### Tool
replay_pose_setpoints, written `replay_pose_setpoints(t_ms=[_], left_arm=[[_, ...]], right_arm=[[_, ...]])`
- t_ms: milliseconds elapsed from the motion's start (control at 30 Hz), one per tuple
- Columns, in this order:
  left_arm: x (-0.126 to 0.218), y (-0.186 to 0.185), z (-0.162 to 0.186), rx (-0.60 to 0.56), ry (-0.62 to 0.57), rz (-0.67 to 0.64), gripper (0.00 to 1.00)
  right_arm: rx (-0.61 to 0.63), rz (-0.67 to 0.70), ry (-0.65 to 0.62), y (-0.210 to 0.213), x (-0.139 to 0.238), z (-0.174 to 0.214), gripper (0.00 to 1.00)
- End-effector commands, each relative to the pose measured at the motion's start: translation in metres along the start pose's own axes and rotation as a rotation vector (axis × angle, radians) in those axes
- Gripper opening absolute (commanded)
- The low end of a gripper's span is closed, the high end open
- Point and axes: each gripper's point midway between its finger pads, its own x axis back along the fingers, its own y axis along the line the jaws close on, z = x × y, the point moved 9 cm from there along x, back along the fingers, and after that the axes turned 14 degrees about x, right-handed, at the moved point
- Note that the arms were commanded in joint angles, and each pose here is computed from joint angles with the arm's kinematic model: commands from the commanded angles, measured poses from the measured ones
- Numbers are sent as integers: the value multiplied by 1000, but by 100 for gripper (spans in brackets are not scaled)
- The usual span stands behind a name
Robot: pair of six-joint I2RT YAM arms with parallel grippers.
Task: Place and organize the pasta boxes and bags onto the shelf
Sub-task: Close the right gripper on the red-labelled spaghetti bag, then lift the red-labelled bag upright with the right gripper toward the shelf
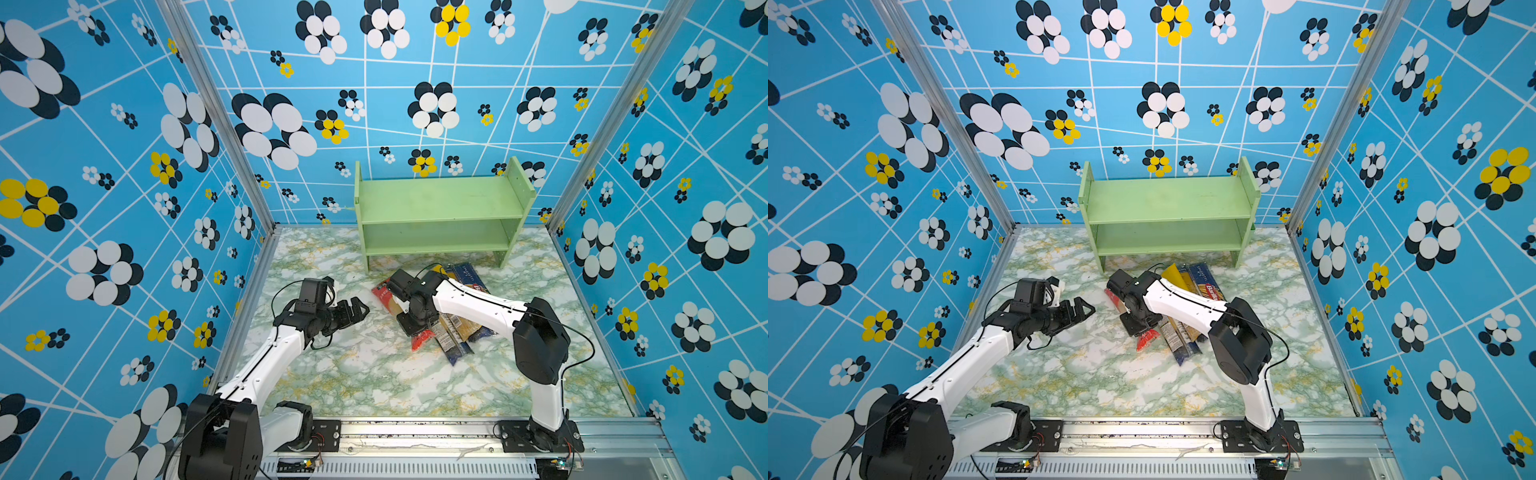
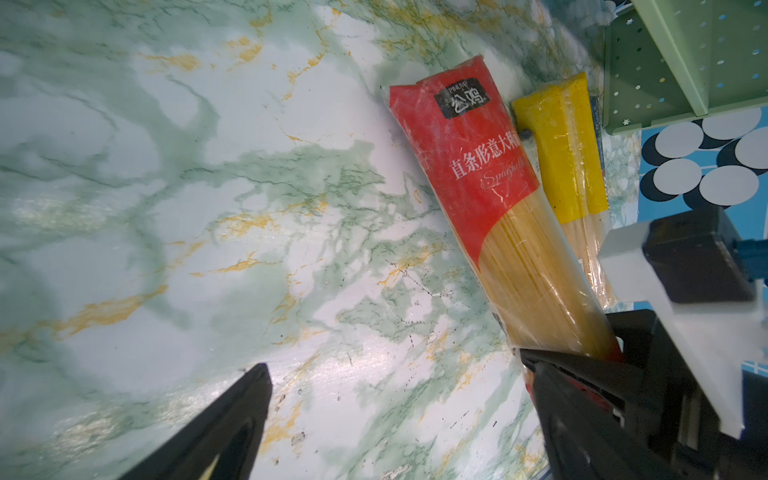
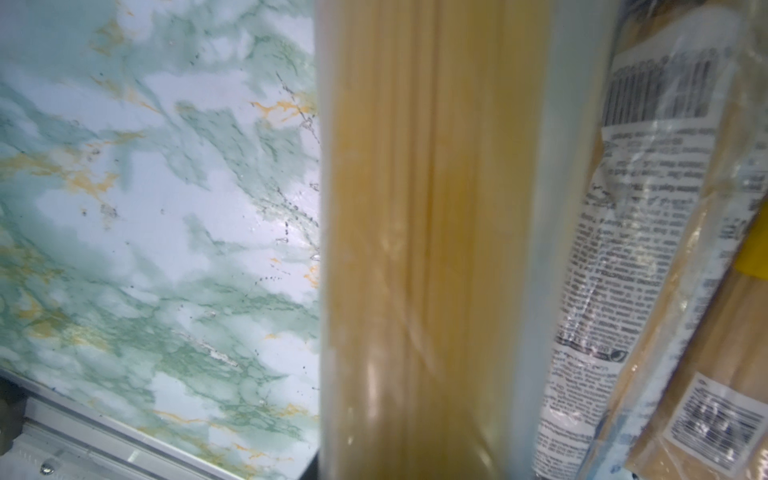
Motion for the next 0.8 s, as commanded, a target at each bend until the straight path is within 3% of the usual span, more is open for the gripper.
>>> replay_pose_setpoints(t_ms=[0,333,767], left_arm=[[4,0,-2,-5,-6,13,99],[4,0,-7,0,-9,12,99],[2,2,-12,10,-8,13,99]], right_arm=[[17,-9,-80,-5,46,-6,0],[15,-45,-102,-4,117,11,0],[-87,-25,-335,-14,239,26,0]])
